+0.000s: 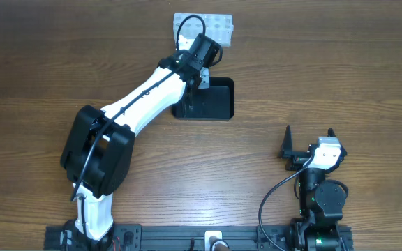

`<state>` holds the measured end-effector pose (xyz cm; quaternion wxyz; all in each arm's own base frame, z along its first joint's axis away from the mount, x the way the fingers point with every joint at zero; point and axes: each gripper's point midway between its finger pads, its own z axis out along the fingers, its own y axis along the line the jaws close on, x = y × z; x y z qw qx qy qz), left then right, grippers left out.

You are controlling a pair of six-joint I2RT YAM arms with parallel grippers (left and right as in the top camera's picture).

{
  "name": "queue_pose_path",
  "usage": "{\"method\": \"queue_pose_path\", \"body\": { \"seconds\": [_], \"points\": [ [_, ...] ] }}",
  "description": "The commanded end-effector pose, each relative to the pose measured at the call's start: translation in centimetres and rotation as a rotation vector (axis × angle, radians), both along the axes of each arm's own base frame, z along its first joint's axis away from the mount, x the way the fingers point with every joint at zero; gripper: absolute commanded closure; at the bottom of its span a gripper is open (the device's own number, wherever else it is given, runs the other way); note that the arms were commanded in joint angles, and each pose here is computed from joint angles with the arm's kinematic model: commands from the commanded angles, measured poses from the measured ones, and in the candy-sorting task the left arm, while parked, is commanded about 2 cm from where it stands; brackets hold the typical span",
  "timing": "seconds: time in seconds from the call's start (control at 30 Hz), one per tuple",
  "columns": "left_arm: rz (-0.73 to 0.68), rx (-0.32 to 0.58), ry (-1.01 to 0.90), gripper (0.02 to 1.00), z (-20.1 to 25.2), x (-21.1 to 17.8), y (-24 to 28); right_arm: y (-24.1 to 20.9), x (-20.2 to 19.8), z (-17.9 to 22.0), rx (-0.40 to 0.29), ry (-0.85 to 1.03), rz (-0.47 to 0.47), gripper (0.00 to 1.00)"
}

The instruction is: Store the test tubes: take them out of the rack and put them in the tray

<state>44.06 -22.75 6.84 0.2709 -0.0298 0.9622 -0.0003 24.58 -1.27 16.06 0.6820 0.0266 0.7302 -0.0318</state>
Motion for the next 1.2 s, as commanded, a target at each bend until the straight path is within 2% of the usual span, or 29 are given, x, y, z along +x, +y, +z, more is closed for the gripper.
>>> {"method": "queue_pose_path", "body": {
  "seconds": [0.03, 0.47, 0.67, 0.8, 1.0, 1.2],
  "points": [
    [0.009, 0.016, 0.048, 0.928, -2.4, -0.5, 0.2, -0.1, 0.0, -0.3, 0.003, 0.002, -0.001, 0.009],
    [0.002, 0.016, 0.077, 0.912, -3.6, -0.8, 0.0, -0.1, 0.0, -0.3, 0.003, 0.002, -0.001, 0.007],
    [0.002, 0.017, 0.076, 0.836, -3.6, -0.8, 0.0, -0.1, 0.0, -0.3, 0.003, 0.002, -0.001, 0.009],
    [0.013, 0.029, 0.051, 0.737, -2.8, -0.5, 0.3, -0.1, 0.0, -0.3, 0.003, 0.002, -0.001, 0.009],
    [0.008, 0.044, -0.081, 0.645, 2.9, 0.5, 1.1, -0.1, 0.0, -0.3, 0.003, 0.002, -0.001, 0.009],
    [-0.024, 0.079, -0.359, 0.443, 14.2, 2.0, 3.3, -0.1, 0.0, -0.3, 0.003, 0.002, -0.001, 0.009]
  ]
}}
